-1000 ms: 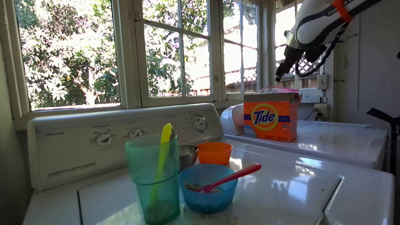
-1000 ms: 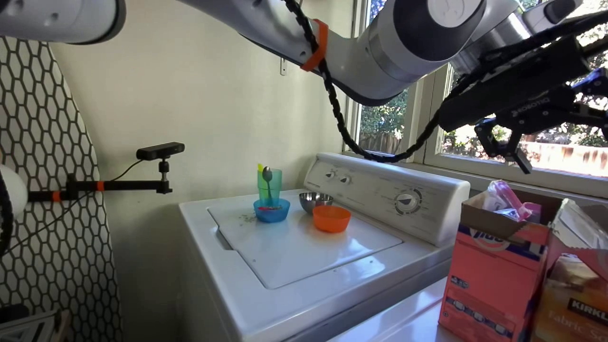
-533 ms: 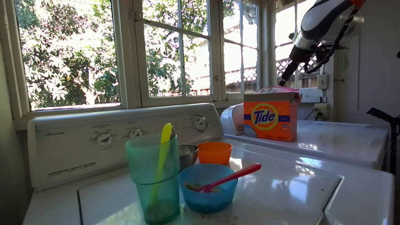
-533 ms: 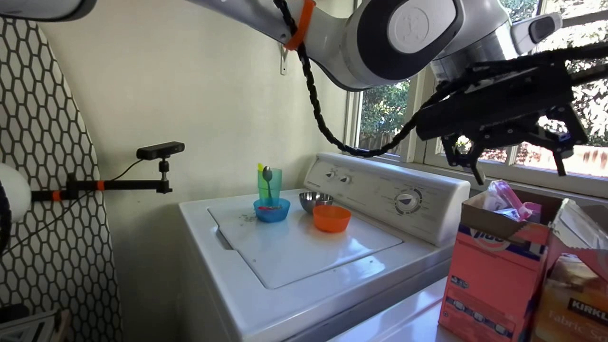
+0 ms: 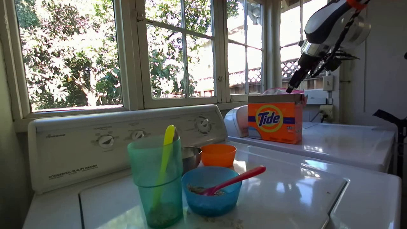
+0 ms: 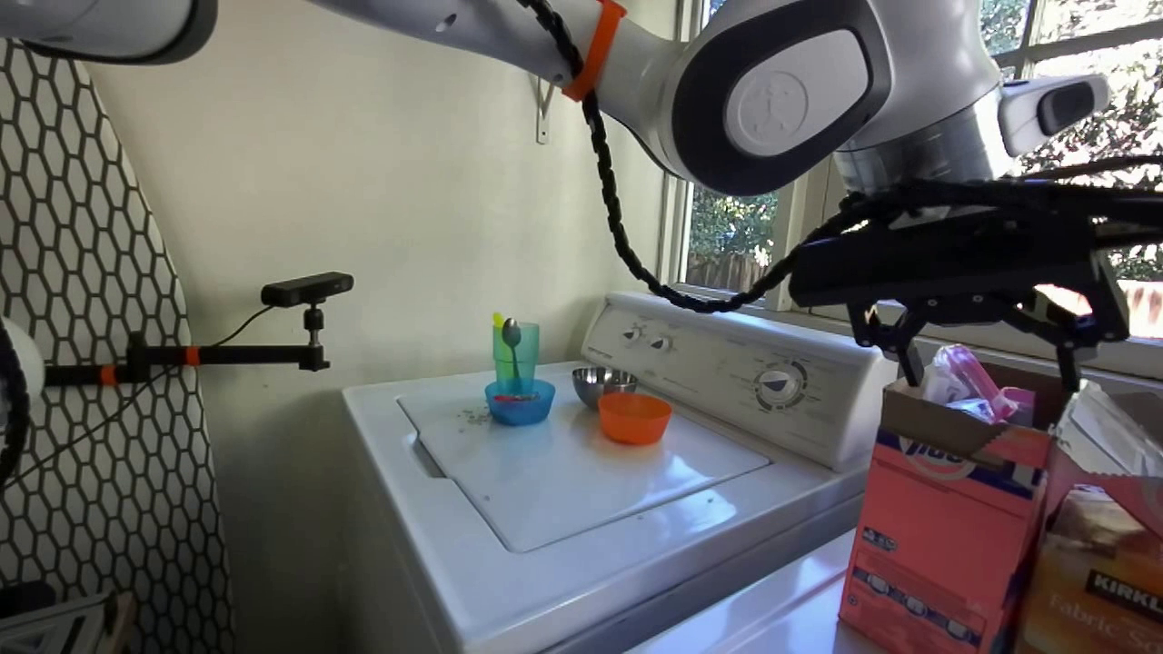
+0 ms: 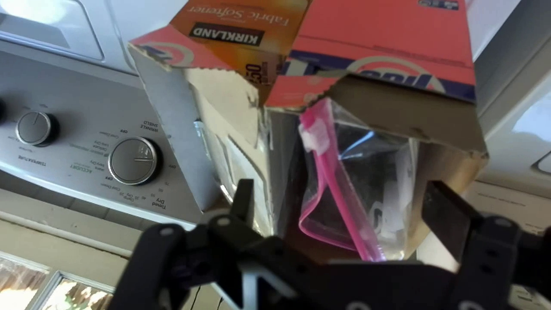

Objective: Remove the plastic bag in the box, then put it down

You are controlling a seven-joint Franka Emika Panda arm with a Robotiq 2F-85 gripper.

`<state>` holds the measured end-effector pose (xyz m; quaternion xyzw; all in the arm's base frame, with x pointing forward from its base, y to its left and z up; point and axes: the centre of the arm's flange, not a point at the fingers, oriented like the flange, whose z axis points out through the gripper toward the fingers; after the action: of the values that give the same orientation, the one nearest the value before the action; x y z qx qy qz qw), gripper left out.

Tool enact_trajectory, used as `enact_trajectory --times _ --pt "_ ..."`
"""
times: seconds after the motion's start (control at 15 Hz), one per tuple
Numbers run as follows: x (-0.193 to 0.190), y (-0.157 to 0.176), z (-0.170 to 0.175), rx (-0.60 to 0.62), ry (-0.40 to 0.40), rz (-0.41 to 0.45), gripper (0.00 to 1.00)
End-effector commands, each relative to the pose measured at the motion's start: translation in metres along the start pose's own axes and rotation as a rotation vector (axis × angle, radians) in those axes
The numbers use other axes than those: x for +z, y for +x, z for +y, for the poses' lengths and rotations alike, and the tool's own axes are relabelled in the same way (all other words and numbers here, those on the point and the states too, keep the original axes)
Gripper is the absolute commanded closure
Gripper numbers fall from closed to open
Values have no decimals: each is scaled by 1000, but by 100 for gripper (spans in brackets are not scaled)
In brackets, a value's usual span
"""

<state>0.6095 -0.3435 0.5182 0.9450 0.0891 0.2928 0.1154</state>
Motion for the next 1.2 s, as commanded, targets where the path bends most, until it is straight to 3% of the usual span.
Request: enact_trajectory --times 0.0,0.67,0.8,0.87,0.93,1.13 --pt "-1 -2 -12 7 20 1 0" --pt "22 -3 -24 54 23 -69 0" --pt "30 -6 -25 79 29 -92 7" --pt "32 -6 -24 93 29 -99 20" --pt "34 -5 -25 110 32 -107 21" --pt "36 -3 -27 144 32 -113 50"
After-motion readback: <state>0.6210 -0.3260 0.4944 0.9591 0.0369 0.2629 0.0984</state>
